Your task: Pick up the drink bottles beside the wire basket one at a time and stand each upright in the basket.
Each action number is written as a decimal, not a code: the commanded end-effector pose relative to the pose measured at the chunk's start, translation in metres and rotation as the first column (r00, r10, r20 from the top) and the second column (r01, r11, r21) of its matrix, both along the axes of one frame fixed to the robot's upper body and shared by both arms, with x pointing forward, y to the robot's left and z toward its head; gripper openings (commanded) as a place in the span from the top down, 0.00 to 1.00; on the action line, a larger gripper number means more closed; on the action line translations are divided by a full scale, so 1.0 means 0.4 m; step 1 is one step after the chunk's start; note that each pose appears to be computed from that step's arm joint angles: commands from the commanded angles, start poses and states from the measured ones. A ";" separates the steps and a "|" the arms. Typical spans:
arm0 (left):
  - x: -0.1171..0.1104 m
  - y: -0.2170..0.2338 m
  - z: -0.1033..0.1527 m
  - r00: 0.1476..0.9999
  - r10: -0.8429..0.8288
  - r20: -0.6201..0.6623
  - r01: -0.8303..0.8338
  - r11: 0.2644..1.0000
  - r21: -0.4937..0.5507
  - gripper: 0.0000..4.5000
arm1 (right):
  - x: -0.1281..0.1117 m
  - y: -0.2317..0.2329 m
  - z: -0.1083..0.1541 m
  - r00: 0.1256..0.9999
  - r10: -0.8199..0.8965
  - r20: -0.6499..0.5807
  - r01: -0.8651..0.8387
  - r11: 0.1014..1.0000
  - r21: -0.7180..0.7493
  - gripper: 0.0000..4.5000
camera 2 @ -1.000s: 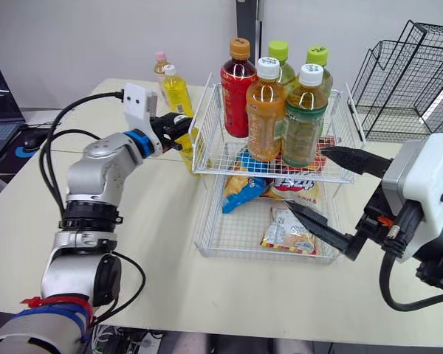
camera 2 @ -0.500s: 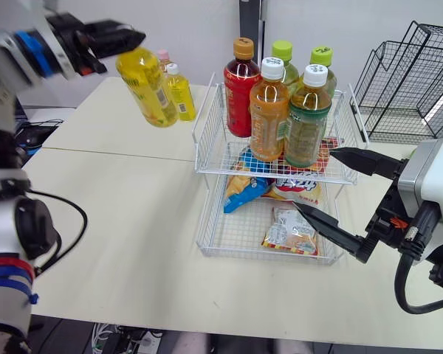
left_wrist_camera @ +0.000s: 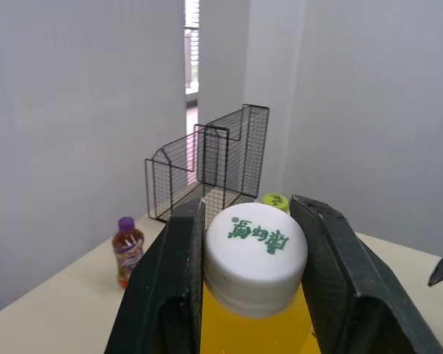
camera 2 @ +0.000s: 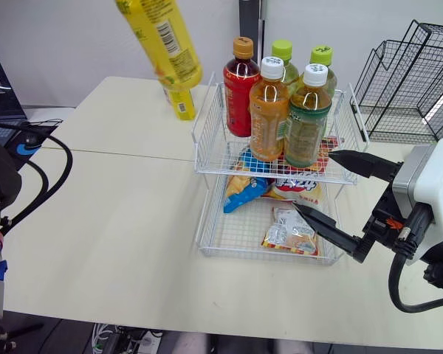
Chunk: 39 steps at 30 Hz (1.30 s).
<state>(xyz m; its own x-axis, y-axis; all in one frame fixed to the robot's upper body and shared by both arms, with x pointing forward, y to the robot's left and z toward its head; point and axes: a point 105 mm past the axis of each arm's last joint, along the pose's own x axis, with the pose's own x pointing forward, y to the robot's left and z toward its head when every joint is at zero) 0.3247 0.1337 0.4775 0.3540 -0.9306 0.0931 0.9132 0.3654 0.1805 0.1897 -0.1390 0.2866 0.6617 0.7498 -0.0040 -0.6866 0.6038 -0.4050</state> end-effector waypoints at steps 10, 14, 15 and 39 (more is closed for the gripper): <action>0.041 -0.145 -0.104 0.989 -0.144 0.044 0.133 0.971 0.197 0.69 | -0.012 -0.004 0.028 0.998 -0.020 0.067 0.020 1.000 0.001 0.00; 0.053 -0.161 -0.133 0.986 -0.157 0.054 0.143 0.969 0.201 0.69 | -0.018 -0.005 0.030 0.997 -0.027 0.067 0.027 1.000 0.001 0.00; 0.055 -0.164 -0.142 0.986 -0.160 0.055 0.145 0.967 0.210 0.69 | -0.019 -0.005 0.031 0.997 -0.028 0.068 0.028 1.000 0.001 0.00; 0.041 -0.109 -0.176 0.980 -0.188 0.062 0.168 0.956 0.243 0.01 | -0.023 -0.014 0.030 0.997 -0.046 0.056 0.046 0.999 -0.007 0.00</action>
